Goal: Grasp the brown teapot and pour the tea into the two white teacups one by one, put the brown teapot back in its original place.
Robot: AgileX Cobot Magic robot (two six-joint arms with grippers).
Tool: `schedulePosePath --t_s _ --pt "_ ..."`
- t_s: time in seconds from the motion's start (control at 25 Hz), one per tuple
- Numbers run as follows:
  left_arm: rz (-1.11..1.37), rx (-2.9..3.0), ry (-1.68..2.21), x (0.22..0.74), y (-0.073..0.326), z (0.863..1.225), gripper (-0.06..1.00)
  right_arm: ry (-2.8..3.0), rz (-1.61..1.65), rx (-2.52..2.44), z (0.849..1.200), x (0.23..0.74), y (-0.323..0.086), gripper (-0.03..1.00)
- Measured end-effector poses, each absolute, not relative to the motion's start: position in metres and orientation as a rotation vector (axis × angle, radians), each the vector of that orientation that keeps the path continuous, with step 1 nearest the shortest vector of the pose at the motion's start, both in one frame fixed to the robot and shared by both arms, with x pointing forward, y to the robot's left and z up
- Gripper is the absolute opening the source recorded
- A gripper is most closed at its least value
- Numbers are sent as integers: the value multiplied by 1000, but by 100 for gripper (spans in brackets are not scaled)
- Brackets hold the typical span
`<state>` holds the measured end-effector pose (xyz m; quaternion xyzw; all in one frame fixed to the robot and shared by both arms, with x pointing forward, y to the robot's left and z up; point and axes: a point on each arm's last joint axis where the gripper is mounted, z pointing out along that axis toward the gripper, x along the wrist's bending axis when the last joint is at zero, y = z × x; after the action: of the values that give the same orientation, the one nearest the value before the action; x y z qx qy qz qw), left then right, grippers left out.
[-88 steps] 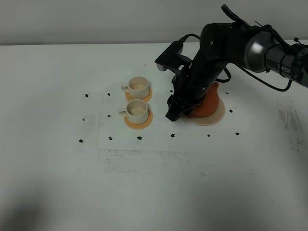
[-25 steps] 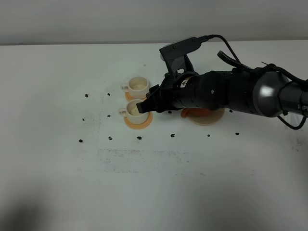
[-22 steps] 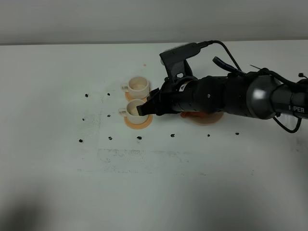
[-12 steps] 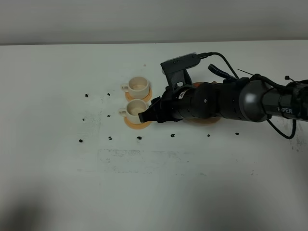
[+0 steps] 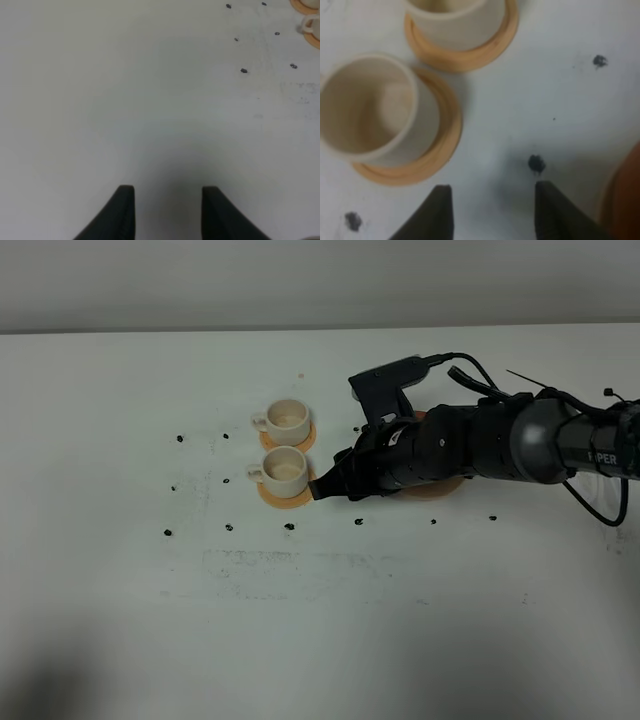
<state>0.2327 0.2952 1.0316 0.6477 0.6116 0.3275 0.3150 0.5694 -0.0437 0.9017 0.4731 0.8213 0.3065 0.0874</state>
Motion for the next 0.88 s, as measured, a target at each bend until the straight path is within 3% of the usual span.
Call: schedulePosePath --t_s 0.88 --pt "862 1707 1612 233 295 1032 35 2577 690 1372 898 562 -56 40"
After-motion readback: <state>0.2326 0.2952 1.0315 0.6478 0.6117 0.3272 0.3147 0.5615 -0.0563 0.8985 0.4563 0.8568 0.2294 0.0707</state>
